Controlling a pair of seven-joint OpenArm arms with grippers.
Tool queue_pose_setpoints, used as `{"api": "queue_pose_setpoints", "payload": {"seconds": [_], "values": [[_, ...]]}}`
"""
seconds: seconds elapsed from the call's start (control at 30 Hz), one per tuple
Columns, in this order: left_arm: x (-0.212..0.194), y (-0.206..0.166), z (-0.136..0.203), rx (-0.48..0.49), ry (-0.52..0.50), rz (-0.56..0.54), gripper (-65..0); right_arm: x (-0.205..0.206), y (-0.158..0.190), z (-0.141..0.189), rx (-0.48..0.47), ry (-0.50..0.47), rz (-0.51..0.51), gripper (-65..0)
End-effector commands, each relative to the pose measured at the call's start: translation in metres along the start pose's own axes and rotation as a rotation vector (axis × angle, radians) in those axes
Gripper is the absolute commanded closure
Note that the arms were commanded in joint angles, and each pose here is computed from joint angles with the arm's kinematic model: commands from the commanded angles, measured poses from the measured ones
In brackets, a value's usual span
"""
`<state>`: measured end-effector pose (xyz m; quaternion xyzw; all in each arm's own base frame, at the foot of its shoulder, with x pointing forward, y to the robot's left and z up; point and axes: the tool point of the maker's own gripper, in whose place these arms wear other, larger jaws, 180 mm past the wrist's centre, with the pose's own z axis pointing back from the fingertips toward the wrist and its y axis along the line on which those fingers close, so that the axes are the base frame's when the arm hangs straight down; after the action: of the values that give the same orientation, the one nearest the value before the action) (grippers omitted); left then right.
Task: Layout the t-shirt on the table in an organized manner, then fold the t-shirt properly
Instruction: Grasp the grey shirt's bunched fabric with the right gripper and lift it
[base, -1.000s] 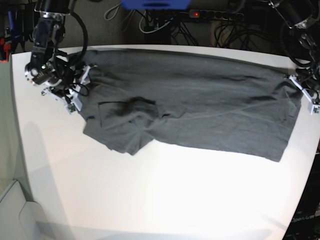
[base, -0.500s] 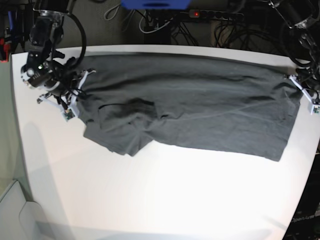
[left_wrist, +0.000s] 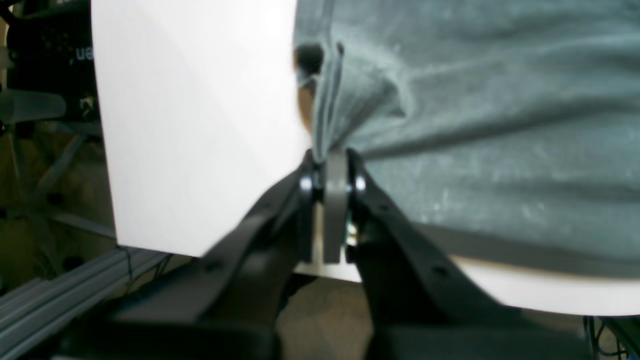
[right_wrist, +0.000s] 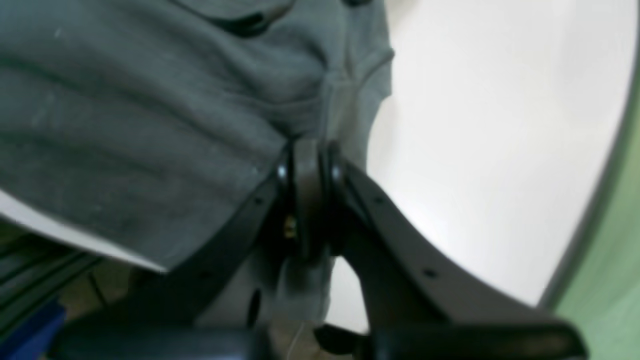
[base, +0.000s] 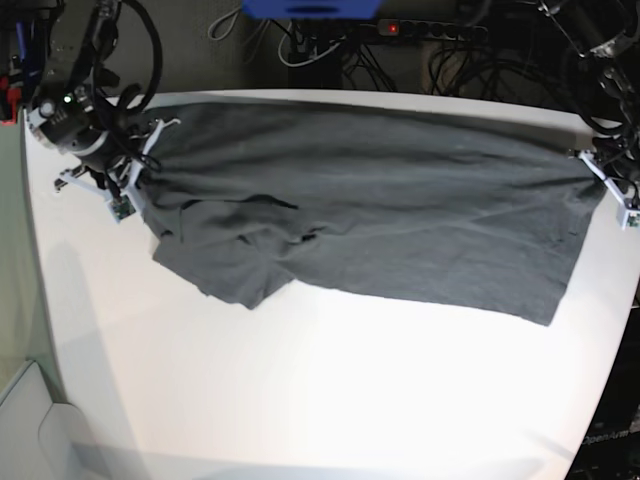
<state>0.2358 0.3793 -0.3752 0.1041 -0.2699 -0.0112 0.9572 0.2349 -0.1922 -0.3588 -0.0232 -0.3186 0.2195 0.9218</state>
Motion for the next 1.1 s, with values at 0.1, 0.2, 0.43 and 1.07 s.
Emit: {"api": "queue_pose_setpoints", "payload": {"seconds": [0.1, 0.2, 0.43, 1.07], "values": [[0.014, 0.013, 0.007, 0.032, -0.041, -0.005, -0.6, 0.012, 0.017, 0.012, 0.067, -0.126, -0.031, 0.0], [0.013, 0.013, 0.007, 0.031, -0.038, -0.004, -0.6, 0.018, 0.025, 0.018, 0.123, -0.181, -0.048, 0.0], [0.011, 0.012, 0.006, 0.030, -0.033, -0.005, -0.6, 0.034, 0.016, 0.029, 0.176, -0.259, -0.053, 0.0], [0.011, 0.013, 0.006, 0.031, -0.033, -0.004, -0.6, 0.017, 0.023, 0.051, 0.230, -0.343, -0.151, 0.0]]}}
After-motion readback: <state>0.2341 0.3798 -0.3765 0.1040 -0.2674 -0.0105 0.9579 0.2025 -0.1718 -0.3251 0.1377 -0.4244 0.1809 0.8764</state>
